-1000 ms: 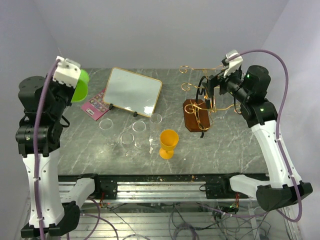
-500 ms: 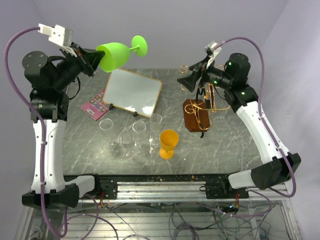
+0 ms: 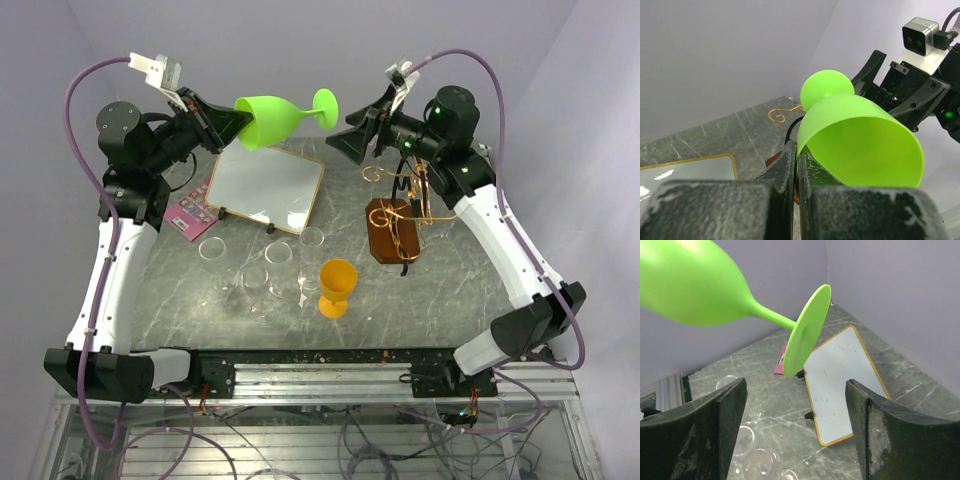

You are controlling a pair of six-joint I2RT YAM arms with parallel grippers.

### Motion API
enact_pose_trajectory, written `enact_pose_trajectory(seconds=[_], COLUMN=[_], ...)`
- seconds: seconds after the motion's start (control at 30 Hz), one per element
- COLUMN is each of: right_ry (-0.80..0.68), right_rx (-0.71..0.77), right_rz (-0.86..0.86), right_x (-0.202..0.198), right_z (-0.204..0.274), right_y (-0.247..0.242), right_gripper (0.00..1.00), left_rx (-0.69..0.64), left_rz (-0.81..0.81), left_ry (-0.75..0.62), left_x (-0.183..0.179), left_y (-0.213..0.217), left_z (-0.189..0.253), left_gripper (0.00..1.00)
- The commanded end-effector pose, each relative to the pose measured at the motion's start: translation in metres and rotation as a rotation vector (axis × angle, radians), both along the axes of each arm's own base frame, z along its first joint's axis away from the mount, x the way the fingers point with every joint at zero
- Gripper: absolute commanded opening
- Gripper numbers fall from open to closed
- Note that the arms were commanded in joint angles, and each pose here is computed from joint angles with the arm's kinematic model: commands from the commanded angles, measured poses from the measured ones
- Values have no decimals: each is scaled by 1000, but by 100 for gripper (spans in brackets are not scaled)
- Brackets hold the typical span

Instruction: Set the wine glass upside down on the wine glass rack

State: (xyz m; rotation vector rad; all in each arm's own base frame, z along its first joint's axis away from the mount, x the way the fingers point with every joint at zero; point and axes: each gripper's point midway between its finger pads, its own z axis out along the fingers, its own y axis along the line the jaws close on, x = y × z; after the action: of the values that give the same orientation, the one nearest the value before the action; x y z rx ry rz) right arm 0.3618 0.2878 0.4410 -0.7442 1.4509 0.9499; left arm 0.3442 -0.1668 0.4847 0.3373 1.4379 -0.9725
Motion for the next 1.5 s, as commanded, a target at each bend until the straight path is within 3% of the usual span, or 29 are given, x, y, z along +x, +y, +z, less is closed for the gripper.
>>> enact_pose_trajectory(seconds=[0.0, 0.1, 0.3, 0.6, 0.8, 0.83, 0.9, 1.0, 1.2, 1.37, 1.47], right_ry=[26, 44, 41, 36, 33, 30, 23, -2, -73, -154, -231], right_rx=[30, 35, 23, 12, 11, 12, 8, -9, -67, -144, -245], right_rz=[-45, -65, -79, -107, -117, -118, -135, -180, -321, -478, -577], right_x=[8, 14, 16, 21, 21, 20, 21, 24, 33, 46, 53], right_z=[9, 8, 8, 3, 2, 2, 3, 4, 9, 12, 10], right_y=[3, 5, 10, 13, 13, 13, 10, 2, -27, -64, -86], right_gripper=[73, 53, 34, 29, 8, 0, 0, 0, 0, 0, 0], left_rx=[-30, -30, -23, -11, -7, -8, -16, -23, -38, 20, 91], left_rz=[-25, -26, -23, -8, 0, 5, 15, 11, 11, 91, 171], left_ry=[-65, -66, -64, -52, -41, -36, -16, -8, 4, 0, -13], left_x=[-11, -12, -13, -10, -11, -10, -9, -12, -20, -24, -23], left_y=[-6, -7, -8, -7, -7, -7, -6, -6, -5, 7, 20], left_z=[16, 15, 11, 2, -3, -4, -6, -6, -1, 2, 0], left_gripper=[7, 7, 7, 7, 7, 7, 9, 21, 54, 80, 88])
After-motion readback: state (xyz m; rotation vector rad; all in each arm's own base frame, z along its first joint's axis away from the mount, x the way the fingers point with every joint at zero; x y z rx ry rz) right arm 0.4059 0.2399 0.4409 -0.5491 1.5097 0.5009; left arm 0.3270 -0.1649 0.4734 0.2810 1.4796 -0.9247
